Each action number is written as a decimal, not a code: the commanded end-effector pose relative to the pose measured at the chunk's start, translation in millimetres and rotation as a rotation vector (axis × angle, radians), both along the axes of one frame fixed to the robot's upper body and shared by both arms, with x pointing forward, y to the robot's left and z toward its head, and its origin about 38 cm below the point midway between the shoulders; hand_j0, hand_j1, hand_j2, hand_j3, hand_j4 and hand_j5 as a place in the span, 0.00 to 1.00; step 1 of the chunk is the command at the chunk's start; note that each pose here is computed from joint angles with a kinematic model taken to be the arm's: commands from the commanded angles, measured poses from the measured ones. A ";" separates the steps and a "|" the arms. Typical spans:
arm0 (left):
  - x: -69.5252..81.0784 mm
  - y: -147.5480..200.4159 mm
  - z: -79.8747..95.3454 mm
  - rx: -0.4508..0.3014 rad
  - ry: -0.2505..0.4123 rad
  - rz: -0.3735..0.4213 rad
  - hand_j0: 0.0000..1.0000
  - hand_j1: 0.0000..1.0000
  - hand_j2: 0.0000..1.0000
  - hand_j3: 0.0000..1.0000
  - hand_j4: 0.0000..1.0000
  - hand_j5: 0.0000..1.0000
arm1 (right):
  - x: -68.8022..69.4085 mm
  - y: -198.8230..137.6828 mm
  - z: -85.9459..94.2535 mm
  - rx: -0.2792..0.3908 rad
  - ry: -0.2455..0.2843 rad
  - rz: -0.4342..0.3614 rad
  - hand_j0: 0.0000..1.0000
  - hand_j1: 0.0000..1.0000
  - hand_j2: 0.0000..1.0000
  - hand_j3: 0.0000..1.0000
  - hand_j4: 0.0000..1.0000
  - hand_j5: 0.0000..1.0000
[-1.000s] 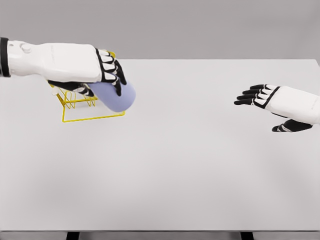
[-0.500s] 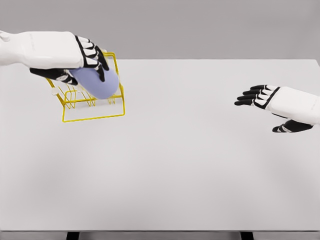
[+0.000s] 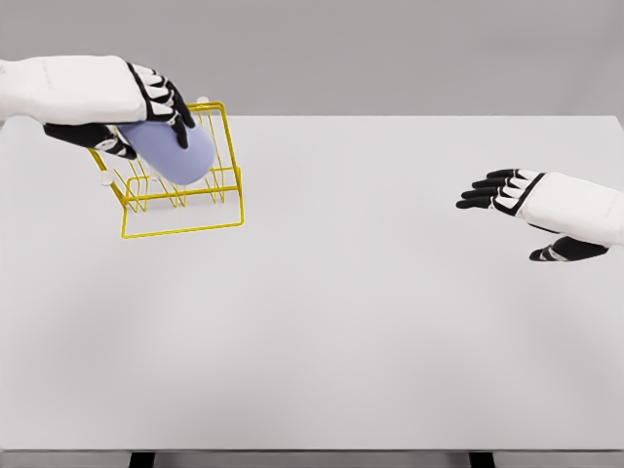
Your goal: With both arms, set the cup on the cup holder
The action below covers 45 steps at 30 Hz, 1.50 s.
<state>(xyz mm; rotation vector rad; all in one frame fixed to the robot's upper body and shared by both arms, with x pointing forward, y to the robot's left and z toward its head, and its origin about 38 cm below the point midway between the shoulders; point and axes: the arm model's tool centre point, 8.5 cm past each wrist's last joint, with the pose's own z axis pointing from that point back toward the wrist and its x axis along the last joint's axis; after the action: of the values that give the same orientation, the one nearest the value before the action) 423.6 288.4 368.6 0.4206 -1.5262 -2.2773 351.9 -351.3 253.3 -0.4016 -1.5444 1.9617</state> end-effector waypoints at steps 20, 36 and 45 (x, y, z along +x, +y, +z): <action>7.0 1.3 -4.8 -0.010 0.015 0.018 0.54 0.54 0.54 0.54 0.54 0.54 | -5.3 -13.0 1.0 0.018 -0.001 -0.041 1.00 1.00 1.00 1.00 1.00 1.00; 17.3 -15.8 -19.0 -0.029 0.041 -0.005 0.54 0.54 0.54 0.54 0.54 0.54 | -8.6 -23.6 2.9 0.019 -0.006 -0.072 1.00 1.00 1.00 1.00 1.00 1.00; 24.0 -17.9 -27.4 -0.029 0.054 0.005 0.55 0.55 0.55 0.55 0.55 0.55 | -8.4 -24.8 7.1 0.026 -0.022 -0.078 1.00 1.00 1.00 1.00 1.00 1.00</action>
<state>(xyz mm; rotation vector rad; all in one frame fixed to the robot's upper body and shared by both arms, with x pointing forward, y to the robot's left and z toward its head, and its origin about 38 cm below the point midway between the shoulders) 445.4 271.5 341.9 0.3528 -1.5262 -2.2494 343.4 -376.1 259.7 -0.4696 -1.5380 1.8899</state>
